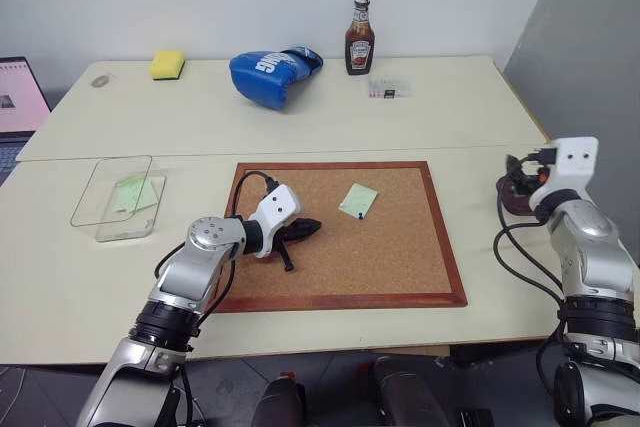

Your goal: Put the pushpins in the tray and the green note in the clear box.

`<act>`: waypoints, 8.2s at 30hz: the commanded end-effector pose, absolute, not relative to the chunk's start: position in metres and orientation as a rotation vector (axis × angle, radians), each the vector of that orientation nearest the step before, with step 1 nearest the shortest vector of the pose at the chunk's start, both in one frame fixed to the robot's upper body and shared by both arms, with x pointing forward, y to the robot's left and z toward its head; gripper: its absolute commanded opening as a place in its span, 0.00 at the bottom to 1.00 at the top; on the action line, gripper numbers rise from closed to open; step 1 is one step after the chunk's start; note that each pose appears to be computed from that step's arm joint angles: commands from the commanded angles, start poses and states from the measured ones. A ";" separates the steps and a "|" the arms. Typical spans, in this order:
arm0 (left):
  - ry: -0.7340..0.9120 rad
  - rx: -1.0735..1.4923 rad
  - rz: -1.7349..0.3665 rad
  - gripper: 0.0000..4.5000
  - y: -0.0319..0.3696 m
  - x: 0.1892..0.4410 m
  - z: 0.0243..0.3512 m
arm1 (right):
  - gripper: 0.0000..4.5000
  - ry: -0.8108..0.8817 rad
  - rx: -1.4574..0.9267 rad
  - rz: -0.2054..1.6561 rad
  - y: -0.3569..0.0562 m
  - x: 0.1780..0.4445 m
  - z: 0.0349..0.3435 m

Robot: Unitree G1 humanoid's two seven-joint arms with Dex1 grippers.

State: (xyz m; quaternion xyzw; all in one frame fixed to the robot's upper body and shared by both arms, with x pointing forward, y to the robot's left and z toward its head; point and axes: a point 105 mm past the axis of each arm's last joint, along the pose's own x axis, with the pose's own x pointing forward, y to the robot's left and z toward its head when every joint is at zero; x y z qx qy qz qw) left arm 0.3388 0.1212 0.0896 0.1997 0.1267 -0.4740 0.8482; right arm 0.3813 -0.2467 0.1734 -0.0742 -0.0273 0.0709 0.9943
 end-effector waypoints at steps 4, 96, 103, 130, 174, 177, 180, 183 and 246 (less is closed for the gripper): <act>0.327 0.421 -1.007 0.00 0.123 0.336 0.076 | 0.69 -0.008 -0.205 0.803 -0.121 0.336 0.159; 0.336 0.429 -1.034 0.00 0.125 0.325 0.073 | 0.95 0.004 -0.104 -0.145 -0.310 0.383 0.168; 0.332 0.428 -1.031 0.00 0.125 0.329 0.075 | 1.00 -0.137 -0.132 0.064 -0.258 0.386 0.201; 0.343 0.411 -0.989 0.00 0.134 0.327 0.076 | 1.00 0.053 -0.270 1.040 -0.021 0.366 0.116; 0.313 0.328 -0.996 0.00 0.126 0.327 0.084 | 0.01 -0.173 -0.196 0.935 -0.036 0.368 0.200; 0.266 0.237 -0.989 0.04 0.121 0.332 0.100 | 0.00 -0.188 -0.182 0.925 -0.036 0.366 0.208; 0.211 0.085 -0.969 0.14 0.116 0.339 0.124 | 0.00 -0.201 -0.186 0.935 -0.035 0.361 0.215; 0.194 -0.064 -0.967 0.26 0.116 0.343 0.141 | 0.00 -0.207 -0.248 0.992 -0.035 0.349 0.214; -0.531 0.779 -1.188 0.01 0.061 0.316 0.189 | 0.00 -0.043 -0.133 1.321 -0.051 0.289 0.219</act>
